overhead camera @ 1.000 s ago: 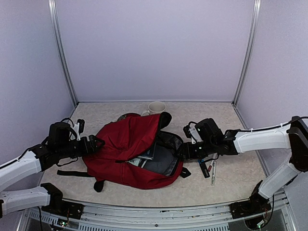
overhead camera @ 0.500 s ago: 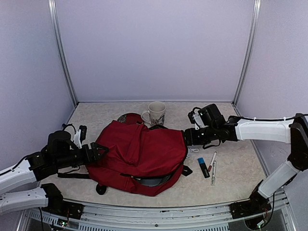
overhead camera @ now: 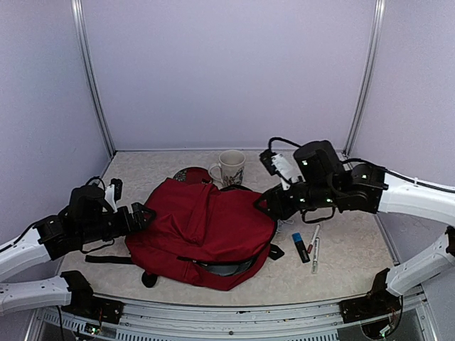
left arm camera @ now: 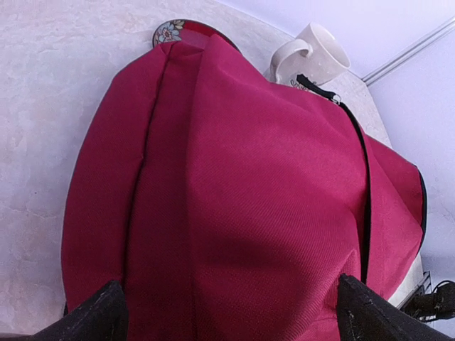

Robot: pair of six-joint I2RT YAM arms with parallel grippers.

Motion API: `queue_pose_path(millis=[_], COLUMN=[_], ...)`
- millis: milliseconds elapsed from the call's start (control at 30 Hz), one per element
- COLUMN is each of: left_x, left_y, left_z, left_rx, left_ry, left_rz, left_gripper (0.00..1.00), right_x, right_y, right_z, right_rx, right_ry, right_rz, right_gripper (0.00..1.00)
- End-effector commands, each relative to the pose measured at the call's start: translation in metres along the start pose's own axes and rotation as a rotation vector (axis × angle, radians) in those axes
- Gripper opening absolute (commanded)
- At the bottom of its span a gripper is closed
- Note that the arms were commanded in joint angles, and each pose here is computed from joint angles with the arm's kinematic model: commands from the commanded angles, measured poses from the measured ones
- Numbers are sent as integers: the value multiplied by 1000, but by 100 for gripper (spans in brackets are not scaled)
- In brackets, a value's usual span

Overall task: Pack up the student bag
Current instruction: Pick up the largest pocket of the bag from the student bag.

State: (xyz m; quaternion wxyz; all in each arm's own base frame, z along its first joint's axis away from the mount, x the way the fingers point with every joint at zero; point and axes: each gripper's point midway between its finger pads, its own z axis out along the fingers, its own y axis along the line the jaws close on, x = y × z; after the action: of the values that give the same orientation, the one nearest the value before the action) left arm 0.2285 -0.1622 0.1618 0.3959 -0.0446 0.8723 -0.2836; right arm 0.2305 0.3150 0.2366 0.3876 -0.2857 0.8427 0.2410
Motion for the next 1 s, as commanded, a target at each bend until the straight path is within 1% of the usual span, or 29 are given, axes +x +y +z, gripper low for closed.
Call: queue_pose_path(millis=[0, 67, 133, 200, 333, 533, 633, 700, 733, 767, 833, 867, 967], left_x=[-11, -7, -5, 0, 12, 20, 24, 24, 24, 24, 24, 24, 24], left_y=[9, 14, 14, 17, 19, 19, 20, 19, 18, 17, 16, 16, 15], left_z=[-6, -4, -2, 1, 11, 16, 18, 18, 18, 18, 18, 18, 17], left_rx=[-53, -61, -52, -47, -7, 19, 25, 30, 34, 41, 46, 49, 56], left_ry=[-16, 0, 6, 22, 51, 65, 72, 72, 71, 71, 72, 71, 71], left_rz=[7, -6, -13, -28, -61, -64, -63, -59, -56, -53, -49, -47, -43], left_gripper=[99, 99, 99, 99, 99, 99, 98, 97, 94, 89, 78, 72, 48], right_x=[10, 39, 55, 71, 86, 83, 82, 81, 81, 78, 72, 68, 59], right_y=[119, 159, 186, 202, 203, 187, 192, 206, 217, 230, 239, 239, 228], right_z=[51, 84, 102, 114, 136, 148, 145, 136, 129, 116, 103, 100, 103], right_rx=[-260, -299, -310, -326, -277, -167, -198, -295, -367, -458, -528, -538, -512], right_ry=[81, 190, 248, 291, 326, 317, 310, 298, 283, 260, 207, 187, 154], right_rz=[-299, -416, -504, -560, -597, -623, -636, -641, -646, -646, -656, -662, -644], right_gripper=[49, 48, 47, 47, 47, 41, 39, 39, 39, 39, 39, 39, 39])
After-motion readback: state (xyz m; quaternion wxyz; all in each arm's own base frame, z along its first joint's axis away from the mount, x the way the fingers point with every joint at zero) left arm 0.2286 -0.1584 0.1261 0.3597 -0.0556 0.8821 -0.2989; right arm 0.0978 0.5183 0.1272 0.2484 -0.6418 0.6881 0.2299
